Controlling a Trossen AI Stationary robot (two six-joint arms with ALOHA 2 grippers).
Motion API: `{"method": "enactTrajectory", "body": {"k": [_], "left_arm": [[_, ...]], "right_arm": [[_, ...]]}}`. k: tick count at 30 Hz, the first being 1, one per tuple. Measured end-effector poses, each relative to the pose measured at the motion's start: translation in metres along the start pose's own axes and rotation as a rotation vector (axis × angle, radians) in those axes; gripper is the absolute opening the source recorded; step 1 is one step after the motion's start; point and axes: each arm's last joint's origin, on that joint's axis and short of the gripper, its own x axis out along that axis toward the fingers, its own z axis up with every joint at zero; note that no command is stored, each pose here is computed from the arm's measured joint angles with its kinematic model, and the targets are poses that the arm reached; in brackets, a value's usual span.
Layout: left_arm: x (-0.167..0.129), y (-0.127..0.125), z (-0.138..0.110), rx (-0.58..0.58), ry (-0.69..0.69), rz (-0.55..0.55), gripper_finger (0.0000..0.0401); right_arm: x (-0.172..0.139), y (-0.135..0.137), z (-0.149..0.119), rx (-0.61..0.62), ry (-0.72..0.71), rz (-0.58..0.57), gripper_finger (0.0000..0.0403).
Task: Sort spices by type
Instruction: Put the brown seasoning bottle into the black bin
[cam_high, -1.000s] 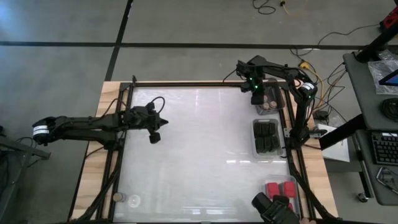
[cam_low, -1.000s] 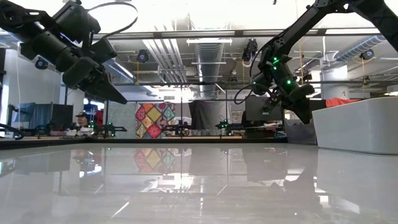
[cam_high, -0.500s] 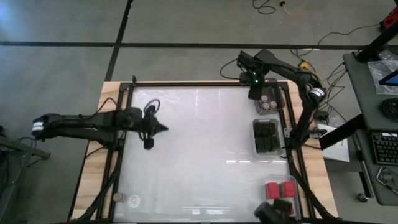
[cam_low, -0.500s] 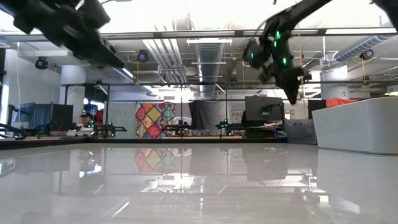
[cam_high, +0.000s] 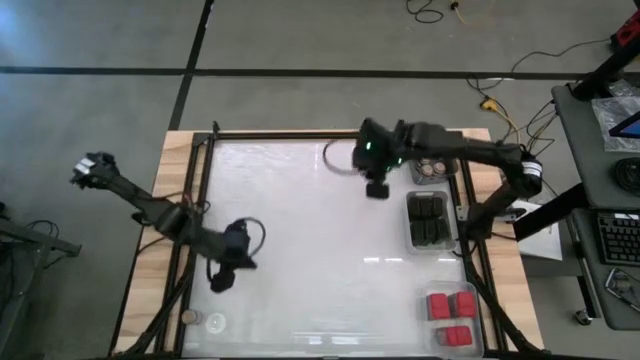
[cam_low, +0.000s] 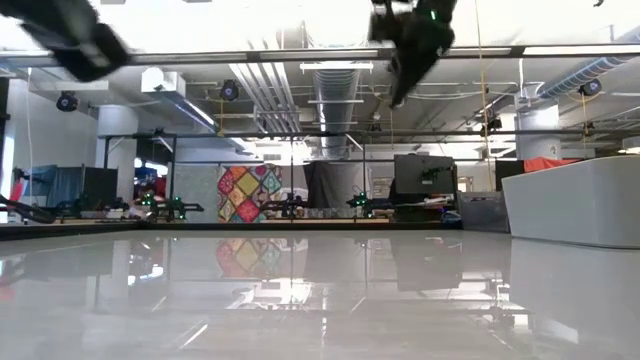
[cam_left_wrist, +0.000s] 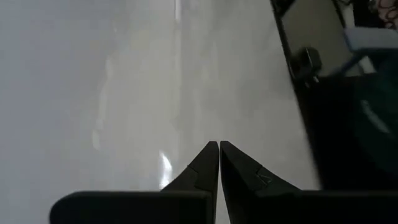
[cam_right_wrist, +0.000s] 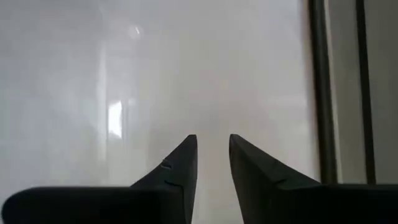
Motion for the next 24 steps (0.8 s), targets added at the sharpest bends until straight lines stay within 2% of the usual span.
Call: {"method": "enactTrajectory", "body": {"k": [5,11,16,19,24], "left_arm": [[0.005,-0.036,-0.018,-0.237,0.242,-0.074,0.0000],[0.003,-0.068,-0.034,-0.456,0.382,-0.057,0.0002],[0.006,-0.083,-0.044,-0.554,0.492,-0.011,0.0030],[0.013,-0.092,-0.057,-0.596,0.584,0.026,0.0057],[0.023,-0.111,-0.076,-0.543,0.683,0.101,0.0108]], "right_arm": [[-0.003,0.067,0.026,-0.147,-0.169,0.061,0.0078],[0.001,0.150,0.035,-0.283,-0.342,0.168,0.0098],[0.014,0.204,0.027,-0.314,-0.457,0.252,0.0126],[0.024,0.233,0.016,-0.321,-0.478,0.251,0.0142],[0.040,0.279,-0.004,-0.348,-0.501,0.187,0.0165]]}}
